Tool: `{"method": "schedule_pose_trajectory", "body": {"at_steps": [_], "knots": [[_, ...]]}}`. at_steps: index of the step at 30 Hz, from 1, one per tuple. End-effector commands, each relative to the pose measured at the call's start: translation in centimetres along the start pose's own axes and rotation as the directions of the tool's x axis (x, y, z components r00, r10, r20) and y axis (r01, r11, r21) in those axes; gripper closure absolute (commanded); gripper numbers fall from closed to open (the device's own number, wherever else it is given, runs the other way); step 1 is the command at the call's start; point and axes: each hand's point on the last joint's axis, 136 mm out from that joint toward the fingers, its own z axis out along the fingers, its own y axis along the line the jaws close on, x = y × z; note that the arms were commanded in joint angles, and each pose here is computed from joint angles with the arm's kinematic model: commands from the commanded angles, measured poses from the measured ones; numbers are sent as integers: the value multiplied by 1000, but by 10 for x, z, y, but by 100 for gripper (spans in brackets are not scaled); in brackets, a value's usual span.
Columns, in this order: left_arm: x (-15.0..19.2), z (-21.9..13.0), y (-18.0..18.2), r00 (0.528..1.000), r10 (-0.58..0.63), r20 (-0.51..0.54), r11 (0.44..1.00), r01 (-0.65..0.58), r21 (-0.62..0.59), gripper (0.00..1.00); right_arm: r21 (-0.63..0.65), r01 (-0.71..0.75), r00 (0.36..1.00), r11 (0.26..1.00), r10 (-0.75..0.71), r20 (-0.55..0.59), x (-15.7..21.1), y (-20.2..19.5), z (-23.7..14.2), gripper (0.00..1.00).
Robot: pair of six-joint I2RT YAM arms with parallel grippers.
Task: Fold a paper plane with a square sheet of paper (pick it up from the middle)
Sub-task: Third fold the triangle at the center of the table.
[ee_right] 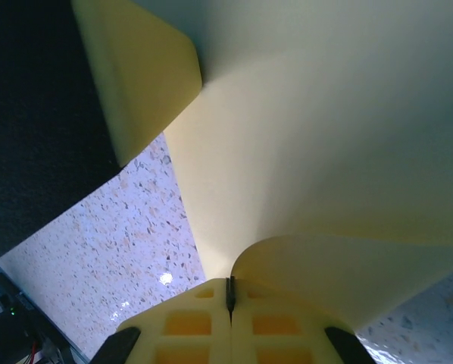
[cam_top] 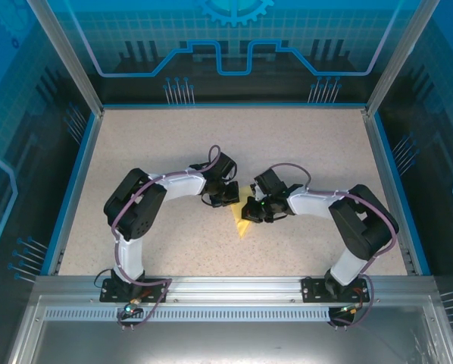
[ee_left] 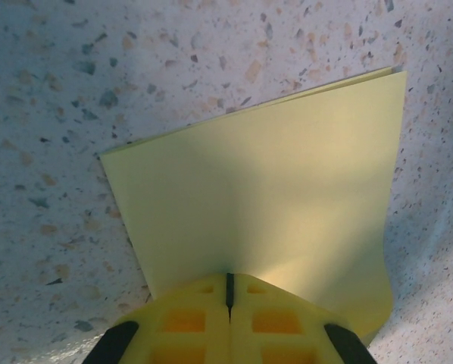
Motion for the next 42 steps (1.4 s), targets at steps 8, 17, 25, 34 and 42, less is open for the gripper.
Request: {"method": "schedule_pose_trajectory", "body": {"at_steps": [8, 17, 25, 34, 42], "knots": [[3, 5, 11, 1000, 2, -21, 999, -3, -45, 100, 30, 9, 1000, 999, -9, -3, 0, -3, 4, 95], [5, 7, 12, 1000, 0, -29, 999, -1, -44, 100, 24, 21, 1000, 1000, -21, -3, -2, -1, 7, 95], [6, 8, 13, 999, -1, -34, 999, -1, -43, 100, 31, 23, 1000, 999, -22, -10, -2, -3, 9, 95], [7, 8, 13, 999, 0, -38, 999, -2, -43, 100, 34, 25, 999, 999, -24, -22, -1, -5, 13, 95], [7, 8, 13, 999, 1, -38, 999, -3, -42, 100, 40, 25, 999, 999, -24, -33, 0, -8, 17, 95]]}}
